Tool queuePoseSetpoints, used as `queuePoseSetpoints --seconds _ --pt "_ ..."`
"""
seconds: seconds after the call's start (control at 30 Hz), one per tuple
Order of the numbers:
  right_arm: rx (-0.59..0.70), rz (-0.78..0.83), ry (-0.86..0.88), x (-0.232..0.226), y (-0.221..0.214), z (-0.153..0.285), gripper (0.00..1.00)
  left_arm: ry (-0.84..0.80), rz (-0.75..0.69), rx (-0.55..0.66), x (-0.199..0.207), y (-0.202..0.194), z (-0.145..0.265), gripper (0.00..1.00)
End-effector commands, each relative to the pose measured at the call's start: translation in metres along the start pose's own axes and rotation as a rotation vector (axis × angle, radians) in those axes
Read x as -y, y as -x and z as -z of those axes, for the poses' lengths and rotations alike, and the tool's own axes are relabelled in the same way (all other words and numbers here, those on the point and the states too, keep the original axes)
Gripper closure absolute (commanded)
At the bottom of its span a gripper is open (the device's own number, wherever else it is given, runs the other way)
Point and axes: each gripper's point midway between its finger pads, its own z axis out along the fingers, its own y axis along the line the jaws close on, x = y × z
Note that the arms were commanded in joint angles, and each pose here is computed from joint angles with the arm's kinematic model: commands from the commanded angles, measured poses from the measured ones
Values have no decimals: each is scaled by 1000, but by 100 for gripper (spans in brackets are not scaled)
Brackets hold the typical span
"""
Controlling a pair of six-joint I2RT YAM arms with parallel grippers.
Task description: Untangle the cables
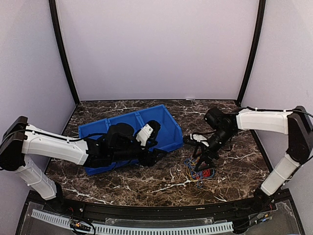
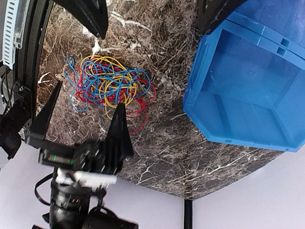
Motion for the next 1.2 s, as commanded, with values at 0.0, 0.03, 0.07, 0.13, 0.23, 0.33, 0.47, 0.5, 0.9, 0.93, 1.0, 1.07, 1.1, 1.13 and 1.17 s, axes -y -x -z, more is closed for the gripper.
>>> queuePoseSetpoints --seconds 0.0,0.03,0.07,0.13,0.23,0.33,0.47,0.5,0.9,0.93,1.0,1.07,1.1,1.13,1.17 --pt "66 112 -103 -12 24 45 1 -13 -4 40 3 9 7 33" --pt "79 122 -132 -10 25 51 1 -23 -7 38 5 9 7 34" --pt "92 126 -149 -9 25 55 1 -39 -8 36 8 8 5 34" --pt "115 130 -184 -5 25 62 1 -83 -20 30 16 5 3 35" --pt "155 125 -260 5 25 68 3 -150 -39 19 28 3 -1 37" --pt "197 126 -308 10 24 72 7 -215 -51 4 41 2 -8 40" --pt "276 93 -287 13 25 76 18 -238 -38 -49 48 -3 -26 44" --pt "293 86 -270 12 25 74 22 -237 -30 -81 47 -12 -33 45" --pt "258 46 -299 29 0 50 58 -334 -2 -100 74 -18 -65 61" --pt "250 22 -332 37 -2 50 60 -329 -1 -100 74 -18 -66 59" --pt "213 -31 -391 54 -10 48 60 -325 1 -96 74 -17 -68 55" --pt "173 -79 -401 64 -19 44 54 -324 3 -95 75 -17 -68 53" --pt "157 -100 -383 65 -23 40 52 -325 4 -94 76 -16 -68 53" --pt "148 -118 -362 66 -26 37 51 -324 4 -95 76 -16 -68 52" --pt "140 -131 -347 66 -28 34 49 -324 4 -95 77 -16 -68 52"
